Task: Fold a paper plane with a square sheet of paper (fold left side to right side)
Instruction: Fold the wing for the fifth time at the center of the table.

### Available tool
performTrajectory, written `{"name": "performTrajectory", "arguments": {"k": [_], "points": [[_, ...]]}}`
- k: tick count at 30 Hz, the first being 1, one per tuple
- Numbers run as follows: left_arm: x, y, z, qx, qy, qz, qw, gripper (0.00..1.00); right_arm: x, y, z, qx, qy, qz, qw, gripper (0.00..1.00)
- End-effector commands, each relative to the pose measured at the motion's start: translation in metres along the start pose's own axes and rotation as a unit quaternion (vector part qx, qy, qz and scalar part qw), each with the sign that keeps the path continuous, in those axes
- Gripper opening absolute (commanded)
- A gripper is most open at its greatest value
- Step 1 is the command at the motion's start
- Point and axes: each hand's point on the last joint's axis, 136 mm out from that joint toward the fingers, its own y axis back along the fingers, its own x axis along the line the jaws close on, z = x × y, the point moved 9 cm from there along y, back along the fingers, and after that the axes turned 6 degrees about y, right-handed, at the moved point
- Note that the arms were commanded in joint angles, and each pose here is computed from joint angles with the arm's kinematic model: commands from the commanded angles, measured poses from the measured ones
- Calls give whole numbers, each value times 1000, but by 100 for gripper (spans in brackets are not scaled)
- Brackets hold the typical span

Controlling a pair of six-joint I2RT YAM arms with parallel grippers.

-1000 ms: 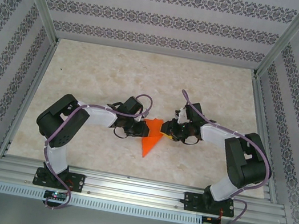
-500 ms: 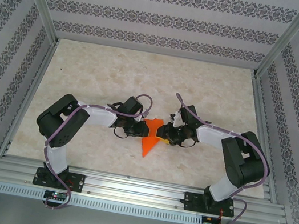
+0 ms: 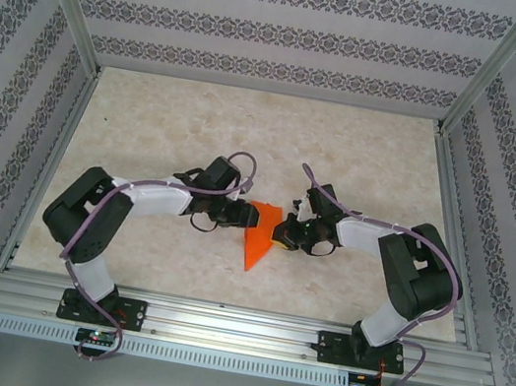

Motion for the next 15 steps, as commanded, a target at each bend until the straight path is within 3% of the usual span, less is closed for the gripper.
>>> {"name": "performTrajectory", "arguments": {"k": [1,9,15], "points": [[-2,17,-8,4,-3,8,1000,45,6,2,1,-20,8,-1,1000,5],[-25,11,-41,37,0,-74,997,36,6,0,1,-20,10,-4,1000,5],[-32,-8,-43,59,0,-75,995,33,7,-1,1,-19,11,-5,1000,5]]}}
